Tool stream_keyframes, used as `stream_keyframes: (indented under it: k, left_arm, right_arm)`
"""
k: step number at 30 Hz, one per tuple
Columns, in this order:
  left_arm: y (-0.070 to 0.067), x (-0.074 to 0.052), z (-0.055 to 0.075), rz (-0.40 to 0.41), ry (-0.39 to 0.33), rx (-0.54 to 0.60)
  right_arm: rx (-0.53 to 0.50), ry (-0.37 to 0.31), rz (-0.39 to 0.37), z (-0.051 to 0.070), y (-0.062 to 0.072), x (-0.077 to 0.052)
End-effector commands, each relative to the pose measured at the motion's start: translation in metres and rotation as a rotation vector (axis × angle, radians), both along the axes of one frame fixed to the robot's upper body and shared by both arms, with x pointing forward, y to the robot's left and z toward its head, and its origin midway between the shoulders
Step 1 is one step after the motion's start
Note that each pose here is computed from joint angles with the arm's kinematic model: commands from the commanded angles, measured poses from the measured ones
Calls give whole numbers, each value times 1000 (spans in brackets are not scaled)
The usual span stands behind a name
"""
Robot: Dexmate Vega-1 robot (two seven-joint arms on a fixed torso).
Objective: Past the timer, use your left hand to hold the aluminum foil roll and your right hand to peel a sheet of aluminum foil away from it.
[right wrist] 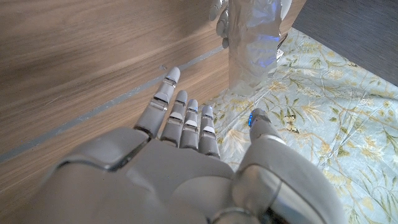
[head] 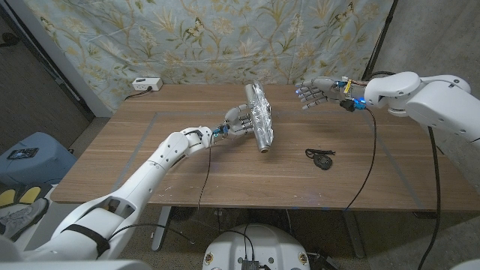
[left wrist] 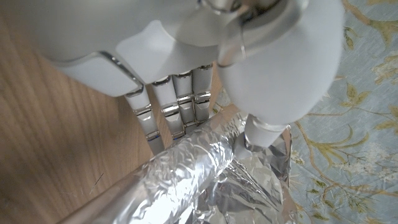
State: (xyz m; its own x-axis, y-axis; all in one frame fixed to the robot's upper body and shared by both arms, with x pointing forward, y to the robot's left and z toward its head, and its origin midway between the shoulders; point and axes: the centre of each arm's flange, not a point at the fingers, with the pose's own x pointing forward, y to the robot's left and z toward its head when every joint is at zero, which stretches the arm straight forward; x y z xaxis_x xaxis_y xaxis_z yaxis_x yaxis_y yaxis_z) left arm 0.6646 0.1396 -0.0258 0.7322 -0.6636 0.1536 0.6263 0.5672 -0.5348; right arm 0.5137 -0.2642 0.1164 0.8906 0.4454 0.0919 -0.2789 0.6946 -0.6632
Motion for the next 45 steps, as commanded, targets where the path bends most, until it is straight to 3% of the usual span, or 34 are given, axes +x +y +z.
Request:
stream_keyframes:
  k: [1, 12, 23, 45]
  left_arm:
    - [-3, 4, -7, -25, 37, -63]
    - [-6, 12, -10, -51, 72, -110]
    - [-11, 17, -4, -76, 90, -126]
    - [-18, 21, -5, -138, 149, -186]
  right_arm:
    - [-28, 16, -8, 6, 9, -5]
    - [-49, 37, -12, 10, 11, 0]
    - [-49, 50, -16, 12, 10, 4]
    - [-51, 76, -27, 13, 15, 6]
